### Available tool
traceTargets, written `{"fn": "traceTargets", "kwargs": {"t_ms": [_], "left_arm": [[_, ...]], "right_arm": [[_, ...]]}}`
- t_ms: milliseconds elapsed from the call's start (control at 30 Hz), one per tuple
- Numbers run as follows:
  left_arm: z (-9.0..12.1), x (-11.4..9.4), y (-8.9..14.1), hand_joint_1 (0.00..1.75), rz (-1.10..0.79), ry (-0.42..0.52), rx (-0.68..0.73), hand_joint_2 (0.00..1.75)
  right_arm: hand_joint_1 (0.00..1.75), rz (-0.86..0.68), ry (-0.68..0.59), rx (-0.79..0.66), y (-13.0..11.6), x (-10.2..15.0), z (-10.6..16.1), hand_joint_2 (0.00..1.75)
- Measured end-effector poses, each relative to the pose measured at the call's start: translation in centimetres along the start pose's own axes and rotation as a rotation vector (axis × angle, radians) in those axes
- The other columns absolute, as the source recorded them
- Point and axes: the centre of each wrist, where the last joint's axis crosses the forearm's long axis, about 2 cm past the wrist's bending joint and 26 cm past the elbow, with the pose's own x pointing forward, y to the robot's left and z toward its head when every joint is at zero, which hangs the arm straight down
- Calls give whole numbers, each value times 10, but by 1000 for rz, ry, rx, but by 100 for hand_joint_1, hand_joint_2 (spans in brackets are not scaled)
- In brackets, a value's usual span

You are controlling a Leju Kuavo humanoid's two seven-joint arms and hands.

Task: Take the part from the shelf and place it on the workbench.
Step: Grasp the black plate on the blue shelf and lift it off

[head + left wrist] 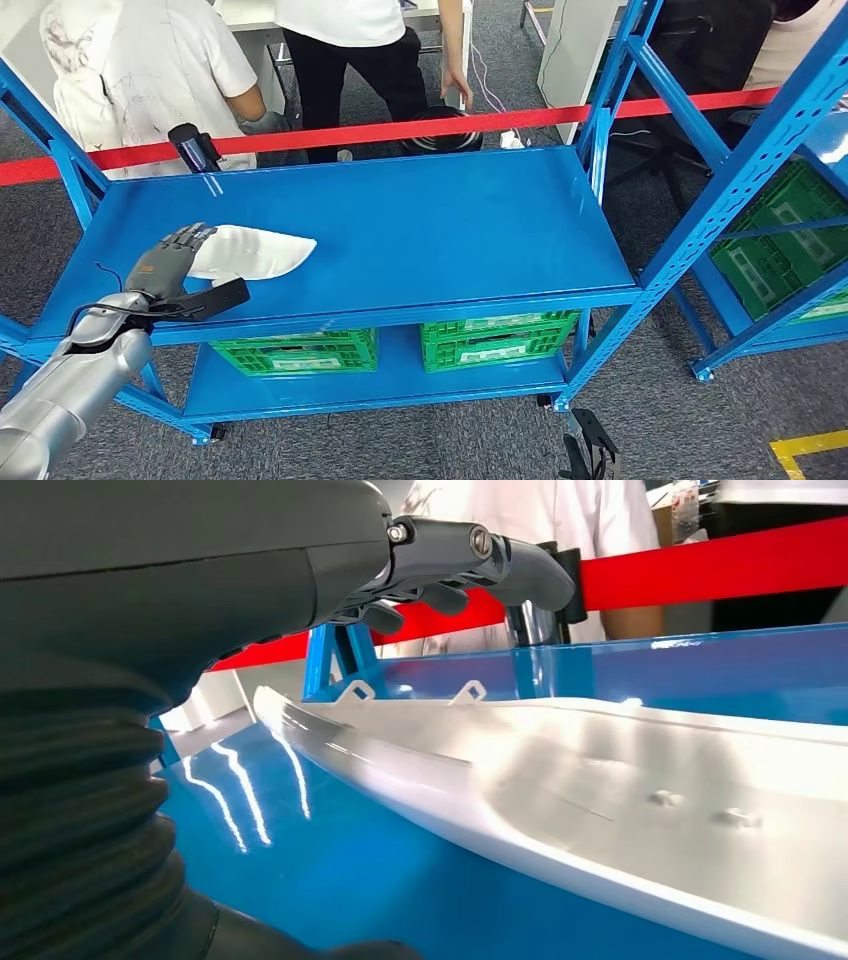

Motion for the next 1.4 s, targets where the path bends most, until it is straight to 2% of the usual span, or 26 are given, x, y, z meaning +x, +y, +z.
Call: {"fn": "traceTargets", "kwargs": {"t_ms": [67, 200, 267, 1400], "left_arm": [[-2, 3, -1, 6, -1, -6, -1, 175], [-7, 8, -2, 162, -4, -14, 1, 175], [-9, 10, -2, 172, -6, -17, 3, 175], [-20, 22, 1, 175, -8, -38, 17, 175]], "right_arm": [[0, -3, 1, -2, 0, 0, 0, 0], [0, -6, 4, -4, 0, 0, 0, 0], [0, -6, 4, -4, 0, 0, 0, 0], [0, -21, 1, -6, -1, 0, 0, 0]]}}
